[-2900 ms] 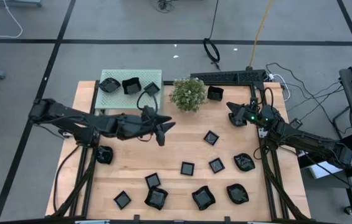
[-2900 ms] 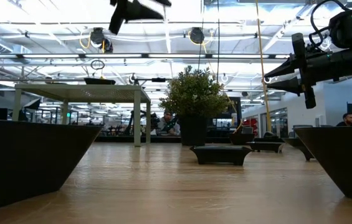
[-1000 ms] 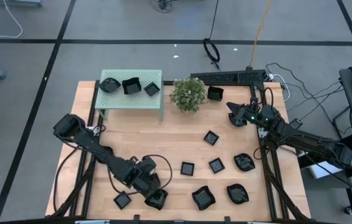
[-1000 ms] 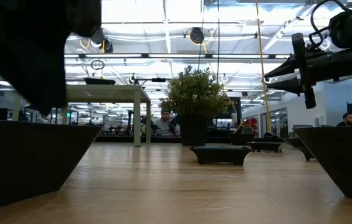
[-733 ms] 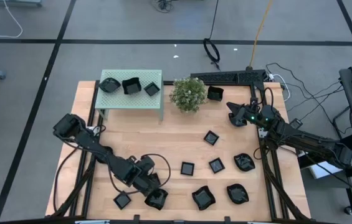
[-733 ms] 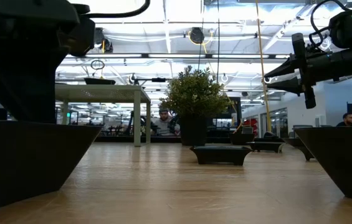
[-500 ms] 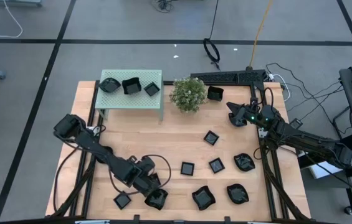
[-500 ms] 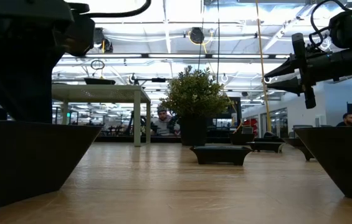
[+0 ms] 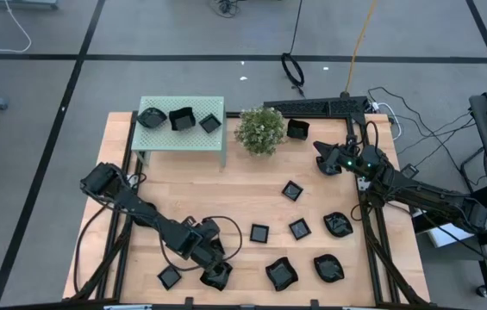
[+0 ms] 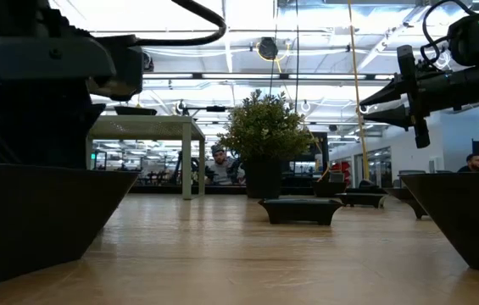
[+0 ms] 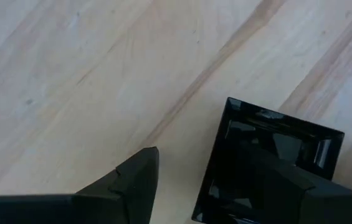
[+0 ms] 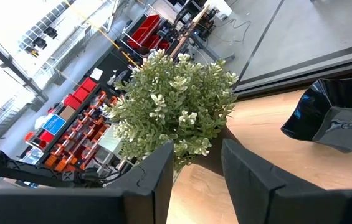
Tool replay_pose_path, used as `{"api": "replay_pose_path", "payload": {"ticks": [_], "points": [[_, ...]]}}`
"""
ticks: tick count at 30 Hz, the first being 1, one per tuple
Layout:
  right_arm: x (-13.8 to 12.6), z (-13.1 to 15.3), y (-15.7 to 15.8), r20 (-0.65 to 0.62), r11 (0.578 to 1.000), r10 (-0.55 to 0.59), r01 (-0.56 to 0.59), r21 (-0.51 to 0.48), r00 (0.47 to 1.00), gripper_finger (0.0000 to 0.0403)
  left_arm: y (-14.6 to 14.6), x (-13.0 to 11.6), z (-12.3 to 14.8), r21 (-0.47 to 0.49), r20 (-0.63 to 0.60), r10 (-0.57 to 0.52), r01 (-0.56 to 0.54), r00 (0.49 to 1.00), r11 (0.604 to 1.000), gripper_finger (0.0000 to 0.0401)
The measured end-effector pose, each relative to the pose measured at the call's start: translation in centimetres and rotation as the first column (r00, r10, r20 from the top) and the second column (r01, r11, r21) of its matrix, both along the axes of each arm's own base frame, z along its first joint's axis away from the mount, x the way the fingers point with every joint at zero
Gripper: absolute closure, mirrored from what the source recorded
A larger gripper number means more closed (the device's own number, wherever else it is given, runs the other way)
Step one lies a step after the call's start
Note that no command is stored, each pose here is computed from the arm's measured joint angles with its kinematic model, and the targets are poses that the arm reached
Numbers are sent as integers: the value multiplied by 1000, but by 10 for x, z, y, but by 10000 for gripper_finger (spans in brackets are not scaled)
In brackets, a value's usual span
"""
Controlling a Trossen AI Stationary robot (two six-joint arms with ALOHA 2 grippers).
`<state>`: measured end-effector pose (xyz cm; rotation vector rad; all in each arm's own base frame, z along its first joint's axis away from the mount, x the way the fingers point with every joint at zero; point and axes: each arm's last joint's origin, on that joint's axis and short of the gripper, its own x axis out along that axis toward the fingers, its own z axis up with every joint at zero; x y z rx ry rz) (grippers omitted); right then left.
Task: Pick & Place Mini shaped plates
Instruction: Stack the square plate on top of the square plate on the shelf
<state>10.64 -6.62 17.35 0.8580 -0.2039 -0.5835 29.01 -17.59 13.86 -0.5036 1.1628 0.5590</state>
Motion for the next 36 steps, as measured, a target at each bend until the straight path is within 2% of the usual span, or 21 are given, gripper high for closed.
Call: {"api": "replay_pose_path", "payload": {"ticks": [4,10,12,17,21,27,31,34,36], "points": [[0,0,0,0,1000,0,0,0,1000,280,5,3,0,-1,3,18,-18,1000,1000,245],[0,0,0,0,1000,0,0,0,1000,280,17,11,4,-19,15,37,-36,999,999,371],[0,0,0,0,1000,0,0,0,1000,280,24,15,9,-37,23,49,-48,999,998,390],[0,0,0,0,1000,0,0,0,1000,280,48,21,29,-67,71,109,-104,991,992,380],[0,0,0,0,1000,0,0,0,1000,280,74,24,59,-62,170,129,-120,977,991,397],[0,0,0,0,1000,0,0,-1,1000,280,116,21,108,-18,377,182,-189,908,982,394],[0,0,0,1,1000,0,0,-1,1000,280,126,19,122,-46,404,118,-109,907,993,394],[0,0,0,1,1000,0,0,-1,1000,280,121,17,121,-125,368,68,-23,927,992,377],[0,0,0,0,1000,0,0,0,1000,280,115,14,116,-143,311,15,32,950,989,364]]}}
